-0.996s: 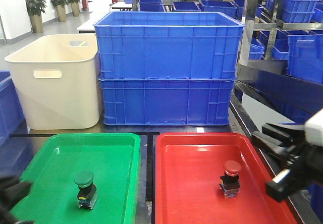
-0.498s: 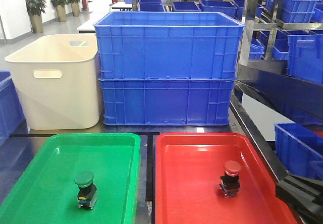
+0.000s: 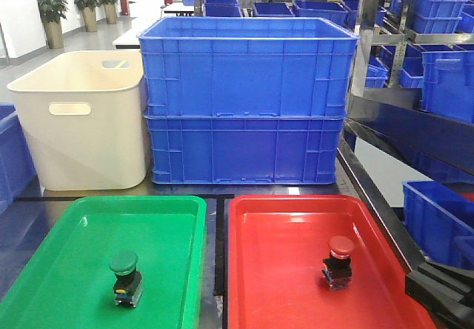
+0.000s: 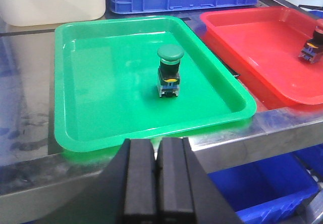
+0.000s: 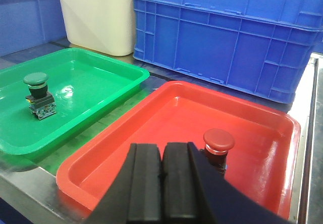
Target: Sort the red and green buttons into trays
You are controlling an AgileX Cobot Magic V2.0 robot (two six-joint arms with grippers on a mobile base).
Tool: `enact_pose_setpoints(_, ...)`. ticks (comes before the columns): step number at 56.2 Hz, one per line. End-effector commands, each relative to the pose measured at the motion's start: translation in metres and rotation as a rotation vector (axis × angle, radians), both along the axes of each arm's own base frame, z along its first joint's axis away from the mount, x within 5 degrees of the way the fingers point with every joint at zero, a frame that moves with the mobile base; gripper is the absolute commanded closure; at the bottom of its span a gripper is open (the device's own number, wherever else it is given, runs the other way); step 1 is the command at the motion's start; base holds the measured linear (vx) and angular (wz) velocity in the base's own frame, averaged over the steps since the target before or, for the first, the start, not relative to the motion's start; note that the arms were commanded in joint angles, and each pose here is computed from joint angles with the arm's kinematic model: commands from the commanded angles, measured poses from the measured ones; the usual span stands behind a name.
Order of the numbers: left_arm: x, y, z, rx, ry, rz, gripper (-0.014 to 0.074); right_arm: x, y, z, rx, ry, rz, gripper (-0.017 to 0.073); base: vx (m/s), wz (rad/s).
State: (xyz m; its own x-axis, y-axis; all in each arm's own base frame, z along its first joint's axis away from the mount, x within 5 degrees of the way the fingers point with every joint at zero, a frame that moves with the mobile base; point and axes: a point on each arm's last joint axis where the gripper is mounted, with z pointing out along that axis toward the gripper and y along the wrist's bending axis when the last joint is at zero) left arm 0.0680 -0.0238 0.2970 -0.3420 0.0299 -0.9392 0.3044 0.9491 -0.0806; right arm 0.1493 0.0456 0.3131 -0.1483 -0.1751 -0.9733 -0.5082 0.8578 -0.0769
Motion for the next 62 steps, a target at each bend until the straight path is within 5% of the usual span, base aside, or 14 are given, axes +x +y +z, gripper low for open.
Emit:
enact_pose_setpoints(1,0.004,-0.001,0.010,0.008,-0.118,-0.009,0.0599,0.001,-0.002,0.010,-0.004,-0.036,-0.023,0.0568,0.00,0.00)
enact_pose_setpoints(4,0.005,0.001,0.004,0.061,-0.186,-0.006,0.0599,0.001,-0.002,0.010,-0.004,-0.036,-0.023,0.0568,0.00,0.00)
enact_pose_setpoints(11,0.000,0.006,-0.025,0.016,-0.373,0.059,0.0599,0.001,-0.002,0.010,-0.004,-0.036,-0.023,0.0568,0.00,0.00)
enact_pose_setpoints(24,-0.014,0.017,-0.089,0.004,-0.408,0.191,0.0598,0.001,-0.002,0.010,-0.004,-0.036,-0.023,0.0568,0.00,0.00)
enact_pose_setpoints(62,-0.014,0.017,-0.090,0.017,-0.389,0.188,0.0598,0.001,-0.002,0.010,-0.004,-0.036,-0.023,0.0568,0.00,0.00)
